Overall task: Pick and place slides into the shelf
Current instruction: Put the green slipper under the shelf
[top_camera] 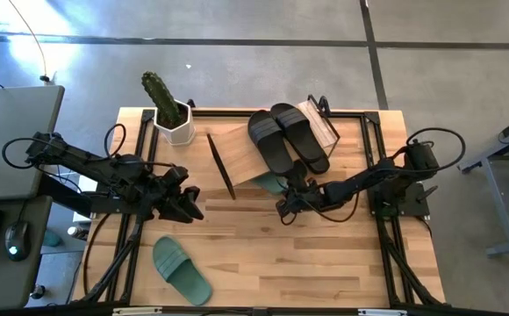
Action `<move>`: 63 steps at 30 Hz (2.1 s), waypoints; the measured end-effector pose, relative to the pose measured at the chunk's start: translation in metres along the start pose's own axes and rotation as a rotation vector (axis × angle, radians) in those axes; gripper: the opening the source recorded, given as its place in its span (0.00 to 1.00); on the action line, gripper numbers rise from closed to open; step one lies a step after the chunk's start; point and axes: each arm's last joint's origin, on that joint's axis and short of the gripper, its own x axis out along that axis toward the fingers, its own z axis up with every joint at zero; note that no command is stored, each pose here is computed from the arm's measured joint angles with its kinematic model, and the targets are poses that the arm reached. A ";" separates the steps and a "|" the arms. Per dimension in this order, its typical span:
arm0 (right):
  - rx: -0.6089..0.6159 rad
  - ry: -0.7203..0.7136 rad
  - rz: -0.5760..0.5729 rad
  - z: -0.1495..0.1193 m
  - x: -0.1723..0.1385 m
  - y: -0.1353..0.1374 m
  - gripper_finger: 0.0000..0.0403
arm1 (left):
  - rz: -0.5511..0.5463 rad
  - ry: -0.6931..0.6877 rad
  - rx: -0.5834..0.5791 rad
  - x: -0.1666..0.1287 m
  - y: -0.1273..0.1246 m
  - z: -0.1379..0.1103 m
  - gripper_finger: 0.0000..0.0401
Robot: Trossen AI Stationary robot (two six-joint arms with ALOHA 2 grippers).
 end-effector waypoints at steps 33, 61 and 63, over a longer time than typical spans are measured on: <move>-0.226 -0.019 0.326 -0.021 -0.106 0.033 0.00 | 0.461 0.386 -0.548 -0.008 0.021 -0.063 0.46; -0.275 -0.004 0.335 -0.021 -0.106 0.032 0.00 | 1.382 0.449 -0.905 -0.064 0.055 -0.098 0.46; -0.275 -0.004 0.335 -0.021 -0.106 0.032 0.00 | 1.387 0.466 -0.933 -0.061 0.057 -0.100 0.46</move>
